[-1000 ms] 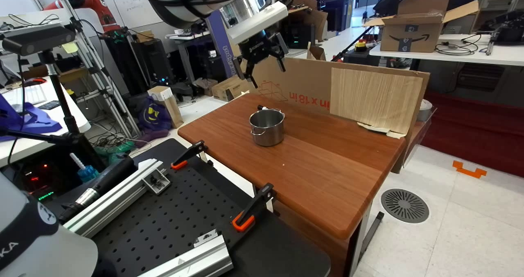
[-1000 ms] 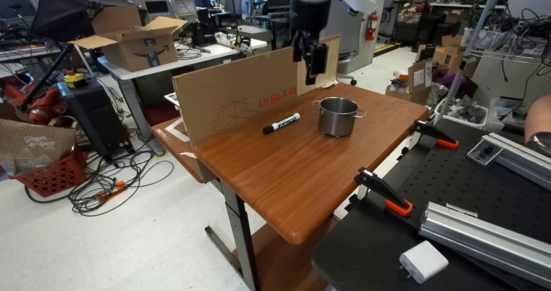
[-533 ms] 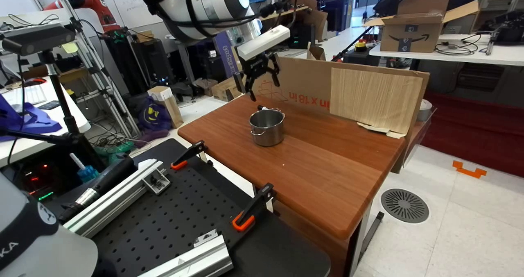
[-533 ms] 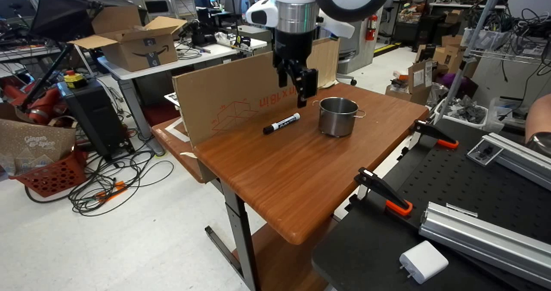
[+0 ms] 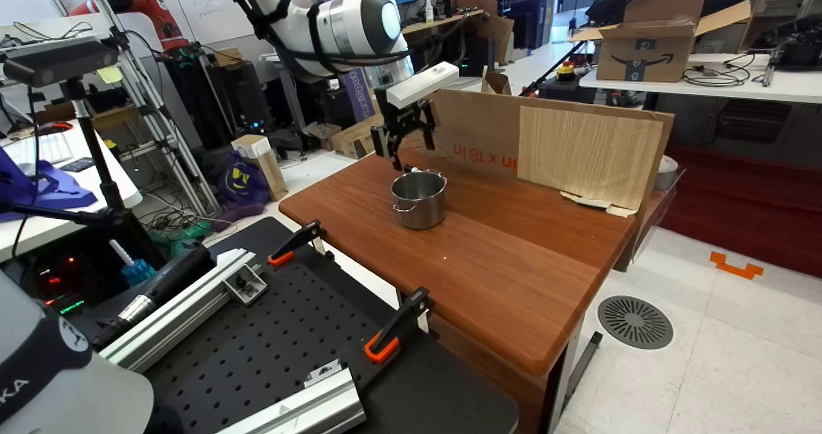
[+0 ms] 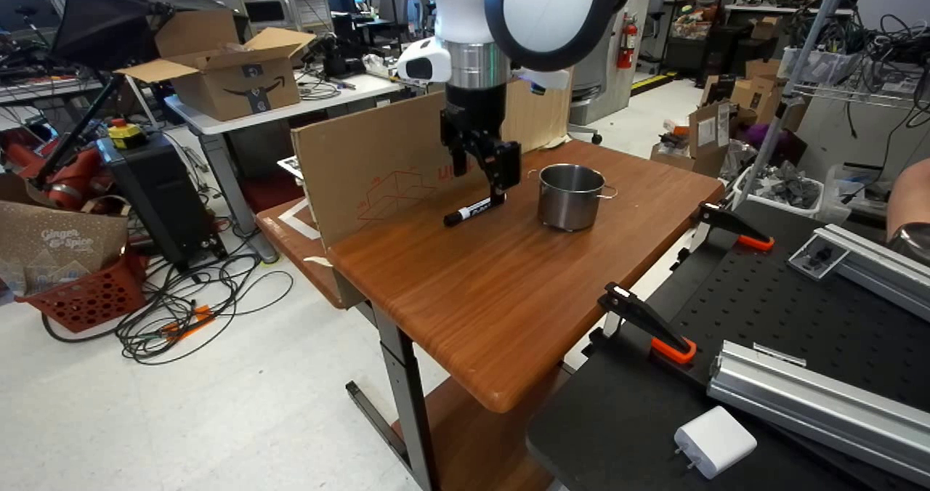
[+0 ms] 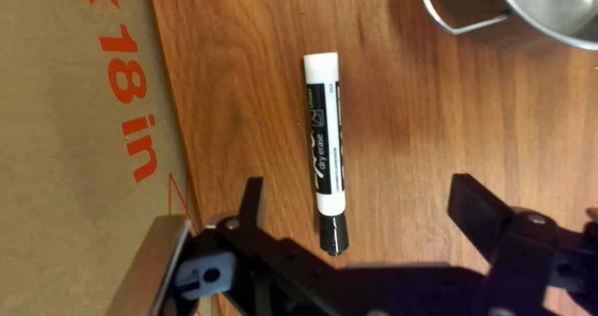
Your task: Take the marker from the table and place it in the silver pot
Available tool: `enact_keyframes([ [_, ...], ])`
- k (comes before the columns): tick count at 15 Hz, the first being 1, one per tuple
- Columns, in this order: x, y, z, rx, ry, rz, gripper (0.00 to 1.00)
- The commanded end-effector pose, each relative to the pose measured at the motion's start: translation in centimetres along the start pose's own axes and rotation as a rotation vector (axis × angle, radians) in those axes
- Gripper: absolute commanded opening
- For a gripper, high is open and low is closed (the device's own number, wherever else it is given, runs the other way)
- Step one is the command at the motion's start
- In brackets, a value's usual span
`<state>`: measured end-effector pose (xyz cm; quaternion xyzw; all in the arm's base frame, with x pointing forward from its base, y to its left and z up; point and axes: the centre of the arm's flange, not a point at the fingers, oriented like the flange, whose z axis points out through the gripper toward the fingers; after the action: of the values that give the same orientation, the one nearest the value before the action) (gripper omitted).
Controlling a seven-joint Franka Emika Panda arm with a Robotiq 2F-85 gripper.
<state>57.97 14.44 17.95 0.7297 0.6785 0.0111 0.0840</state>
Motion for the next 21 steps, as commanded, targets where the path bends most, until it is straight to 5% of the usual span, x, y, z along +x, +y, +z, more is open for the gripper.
enact_keyframes([
  [1, 1.0, 1.4, 1.3, 0.059, -0.02, -0.055, 1.0],
  [8, 1.7, 2.2, 3.7, 0.131, -0.081, -0.077, 1.0],
  [9, 1.7, 2.2, 4.1, 0.14, -0.09, -0.082, 0.75],
  [11, 1.8, 2.3, 4.4, 0.142, -0.095, -0.091, 0.68],
  [19, 2.3, 2.6, 3.7, 0.123, -0.1, -0.1, 0.05],
  [21, 2.5, 2.3, 3.2, 0.113, -0.096, -0.104, 0.04],
])
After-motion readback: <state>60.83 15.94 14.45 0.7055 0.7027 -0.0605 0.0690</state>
